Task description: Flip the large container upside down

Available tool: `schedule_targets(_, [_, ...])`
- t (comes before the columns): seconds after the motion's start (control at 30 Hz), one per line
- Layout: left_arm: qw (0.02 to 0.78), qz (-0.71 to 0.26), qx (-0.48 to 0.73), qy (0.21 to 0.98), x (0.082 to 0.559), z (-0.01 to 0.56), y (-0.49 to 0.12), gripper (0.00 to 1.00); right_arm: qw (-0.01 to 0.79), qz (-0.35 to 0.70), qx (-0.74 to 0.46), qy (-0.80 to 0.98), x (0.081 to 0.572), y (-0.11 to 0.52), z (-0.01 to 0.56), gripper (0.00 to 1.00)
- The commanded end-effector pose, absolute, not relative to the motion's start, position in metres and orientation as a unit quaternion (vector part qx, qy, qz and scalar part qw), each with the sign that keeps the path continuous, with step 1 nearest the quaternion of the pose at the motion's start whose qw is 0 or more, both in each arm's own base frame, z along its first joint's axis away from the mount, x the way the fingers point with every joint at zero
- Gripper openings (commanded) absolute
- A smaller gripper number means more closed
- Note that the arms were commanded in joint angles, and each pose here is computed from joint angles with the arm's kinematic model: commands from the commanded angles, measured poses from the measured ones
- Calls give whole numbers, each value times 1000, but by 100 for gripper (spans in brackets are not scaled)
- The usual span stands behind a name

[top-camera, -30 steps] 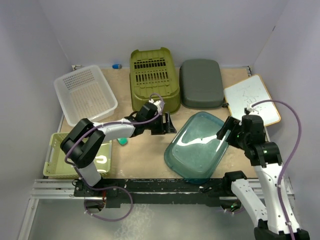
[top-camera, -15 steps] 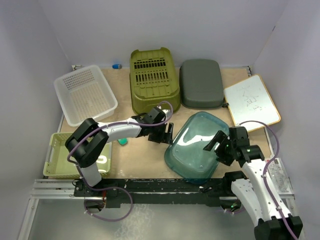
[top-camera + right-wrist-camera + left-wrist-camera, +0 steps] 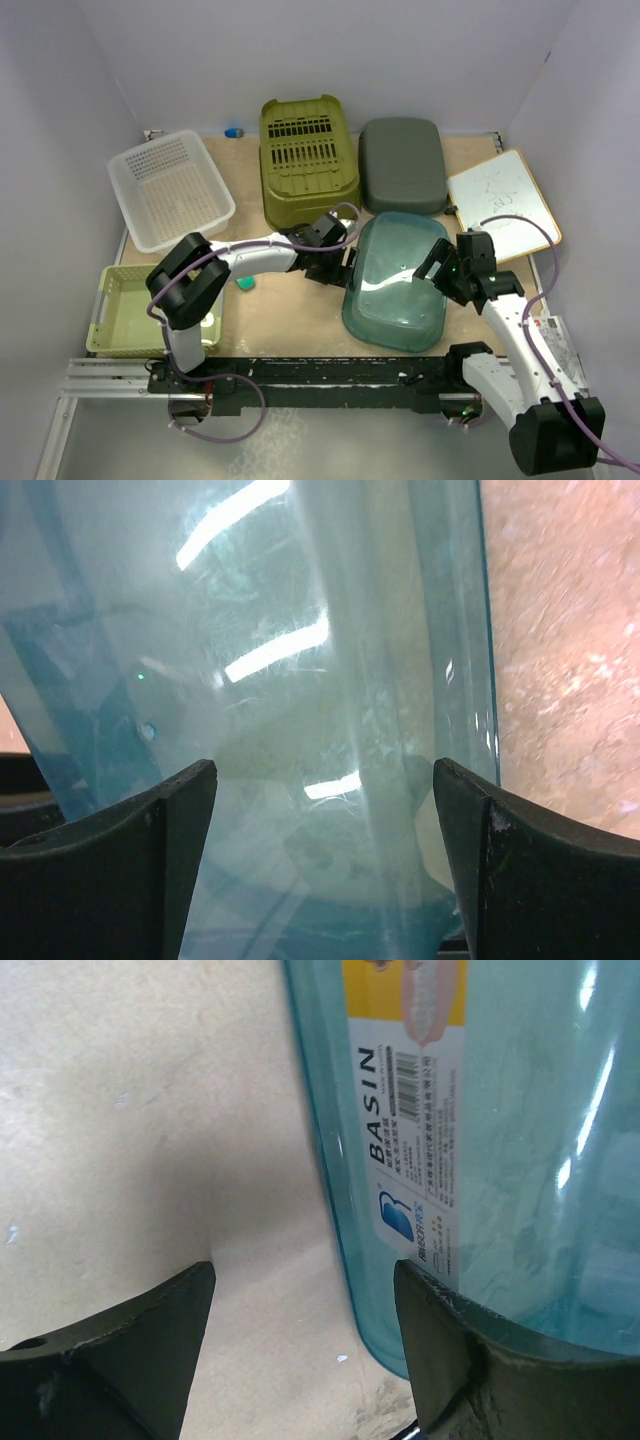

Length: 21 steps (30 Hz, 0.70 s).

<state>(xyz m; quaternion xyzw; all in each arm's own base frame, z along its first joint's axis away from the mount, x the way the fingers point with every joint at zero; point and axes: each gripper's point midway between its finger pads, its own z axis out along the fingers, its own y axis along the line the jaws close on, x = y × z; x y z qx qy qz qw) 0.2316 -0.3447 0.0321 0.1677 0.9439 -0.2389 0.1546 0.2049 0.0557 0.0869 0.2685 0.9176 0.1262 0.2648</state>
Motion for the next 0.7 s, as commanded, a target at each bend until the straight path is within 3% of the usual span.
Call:
schedule_targets(0.0, [135,-280,209,927,210,36,-381,70,340,159,251,892,245,63,128,89])
schedule_targets(0.4, [158,-300,237,910,211,59,-415,70,382,106,246,884,263,42,158,90])
schedule_targets(0.53, [183,-260,246,916,221,66,-402,70,386,51,256,885,259,22,165,99])
schedule_targets(0.67, [194,-242,255,916,224,75,-393,71,381,2,251,890,253,6,167,100])
